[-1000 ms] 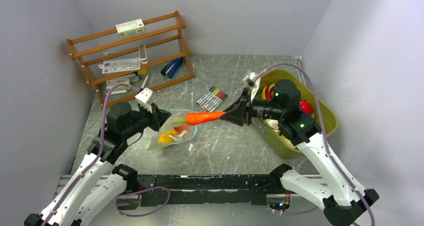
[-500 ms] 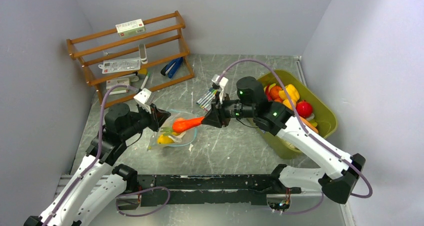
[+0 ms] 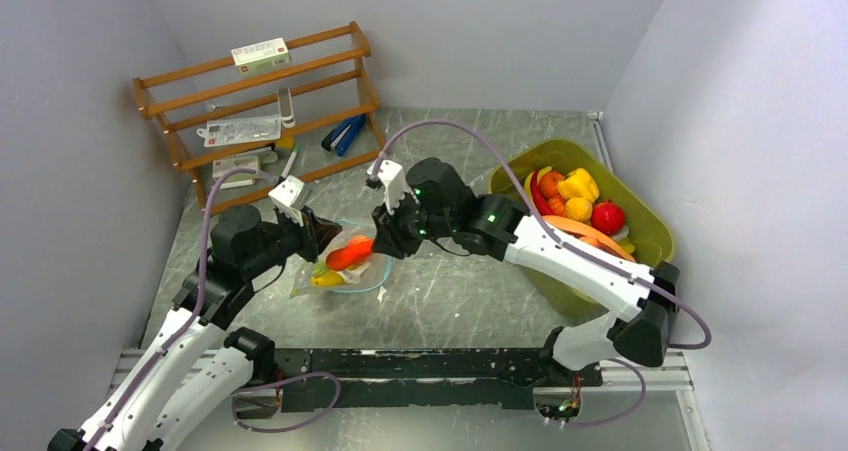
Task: Place the food in the zip-top bag and seal the zipper
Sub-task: Place the fake vegetable in the zipper food storage bag.
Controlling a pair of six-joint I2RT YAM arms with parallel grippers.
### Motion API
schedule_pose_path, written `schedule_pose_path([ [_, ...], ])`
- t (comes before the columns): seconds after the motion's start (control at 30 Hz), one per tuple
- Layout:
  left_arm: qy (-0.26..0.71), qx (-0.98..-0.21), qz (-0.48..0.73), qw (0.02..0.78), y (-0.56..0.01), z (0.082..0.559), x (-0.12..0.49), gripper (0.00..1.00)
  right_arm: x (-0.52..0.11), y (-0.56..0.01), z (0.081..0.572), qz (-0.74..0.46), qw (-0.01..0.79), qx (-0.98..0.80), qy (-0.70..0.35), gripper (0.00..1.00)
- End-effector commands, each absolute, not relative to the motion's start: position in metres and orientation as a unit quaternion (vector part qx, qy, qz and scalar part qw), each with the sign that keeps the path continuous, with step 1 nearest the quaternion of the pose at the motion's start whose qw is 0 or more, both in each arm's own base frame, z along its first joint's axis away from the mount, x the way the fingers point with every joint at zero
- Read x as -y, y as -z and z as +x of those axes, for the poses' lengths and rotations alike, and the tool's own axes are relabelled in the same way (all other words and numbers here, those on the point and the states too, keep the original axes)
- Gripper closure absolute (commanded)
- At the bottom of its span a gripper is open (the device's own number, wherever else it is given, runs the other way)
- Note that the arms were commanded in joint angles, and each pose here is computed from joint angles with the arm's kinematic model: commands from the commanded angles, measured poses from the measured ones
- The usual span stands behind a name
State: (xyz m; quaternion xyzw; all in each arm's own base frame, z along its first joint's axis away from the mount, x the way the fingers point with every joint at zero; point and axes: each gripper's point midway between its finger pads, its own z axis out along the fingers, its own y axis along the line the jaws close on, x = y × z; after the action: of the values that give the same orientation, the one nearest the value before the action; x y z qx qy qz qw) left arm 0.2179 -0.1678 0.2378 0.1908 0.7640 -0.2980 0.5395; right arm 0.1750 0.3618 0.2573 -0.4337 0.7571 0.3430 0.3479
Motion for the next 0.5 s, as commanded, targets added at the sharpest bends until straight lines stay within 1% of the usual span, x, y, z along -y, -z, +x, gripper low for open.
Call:
schedule_pose_path([
  [0.0,0.304,-0.755,0.199,0.546,-0.244,0.216,0.17,0.93,-0.373,-0.273,0.179,-0.439,0.375,-0.746,-0.331,0.96],
  [0.13,0.304,-0.756,0.198,0.545,-0.243,0.217,0.169,0.93,-0.377,-0.264,0.181,-0.438,0.375,-0.753,-0.318,0.95],
  [0.4,0.306,-0.756,0.198,0.544,-0.243,0.216,0.17,0.93,-0.384,-0.252,0.185,-0.437,0.375,-0.753,-0.318,0.86],
  [0.47,0.305,-0.756,0.198,0.544,-0.243,0.217,0.17,0.93,-0.386,-0.25,0.187,-0.437,0.373,-0.755,-0.316,0.85],
])
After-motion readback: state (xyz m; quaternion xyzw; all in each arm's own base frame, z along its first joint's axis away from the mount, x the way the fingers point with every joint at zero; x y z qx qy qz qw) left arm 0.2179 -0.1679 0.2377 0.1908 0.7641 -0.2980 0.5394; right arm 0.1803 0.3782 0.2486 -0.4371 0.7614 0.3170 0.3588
